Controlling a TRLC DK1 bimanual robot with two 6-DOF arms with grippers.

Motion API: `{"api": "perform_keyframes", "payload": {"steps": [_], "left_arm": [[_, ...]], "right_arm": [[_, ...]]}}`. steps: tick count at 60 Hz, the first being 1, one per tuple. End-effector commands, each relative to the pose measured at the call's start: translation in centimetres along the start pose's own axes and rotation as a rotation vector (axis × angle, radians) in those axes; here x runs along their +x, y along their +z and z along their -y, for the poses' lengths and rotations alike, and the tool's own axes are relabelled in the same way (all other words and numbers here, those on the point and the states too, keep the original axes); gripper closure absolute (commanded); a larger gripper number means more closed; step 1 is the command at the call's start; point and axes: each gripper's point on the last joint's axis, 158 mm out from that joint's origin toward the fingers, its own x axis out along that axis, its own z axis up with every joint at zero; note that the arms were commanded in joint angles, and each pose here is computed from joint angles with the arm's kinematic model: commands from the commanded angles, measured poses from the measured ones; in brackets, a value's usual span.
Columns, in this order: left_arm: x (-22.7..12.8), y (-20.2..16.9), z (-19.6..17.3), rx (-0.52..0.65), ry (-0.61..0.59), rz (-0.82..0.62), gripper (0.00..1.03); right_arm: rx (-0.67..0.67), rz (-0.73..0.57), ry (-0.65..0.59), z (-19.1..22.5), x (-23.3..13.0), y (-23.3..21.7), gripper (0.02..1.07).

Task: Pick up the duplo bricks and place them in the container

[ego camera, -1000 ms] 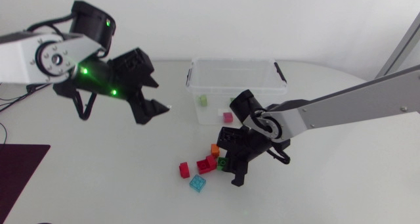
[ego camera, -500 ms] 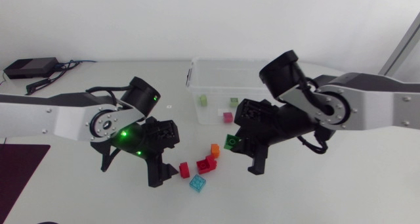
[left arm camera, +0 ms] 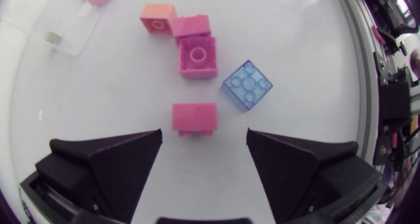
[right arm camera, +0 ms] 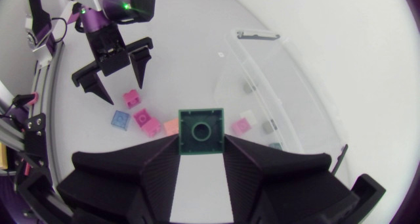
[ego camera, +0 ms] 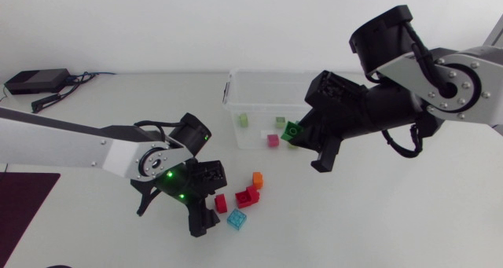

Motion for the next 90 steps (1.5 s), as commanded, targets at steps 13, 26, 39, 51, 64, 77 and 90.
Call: {"api": "perform_keyframes", "payload": {"steps": [13,26,39,51,64,77,90], "left_arm": [[1.9,0.9,-0.7,-0.056,-0.016,-0.017,0.64],[0.0,1.3,-0.7,-0.043,0.014,0.018,0.67],[-5.3,2.8,-3.0,-0.051,0.109,0.103,0.67],[-11.2,5.8,-6.4,-0.038,0.236,0.214,0.67],[-16.5,10.7,-10.4,-0.018,0.374,0.361,0.67],[-17.1,15.5,-14.7,-0.034,0.446,0.472,0.66],[-14.3,18.2,-18.1,-0.023,0.502,0.499,0.66]], "right_arm": [[0.129,0.112,-0.153,6.6,-1.5,2.9,0.83],[0.200,0.137,-0.221,11.8,0.9,3.1,0.83],[0.292,0.115,-0.314,17.9,4.3,1.8,0.79],[0.318,0.072,-0.337,19.2,6.4,0.8,0.19],[0.300,0.122,-0.374,18.1,2.6,1.8,0.18],[0.223,0.169,-0.295,11.4,-0.3,2.7,0.18],[0.112,0.140,-0.139,2.1,0.0,1.9,0.18]]}}
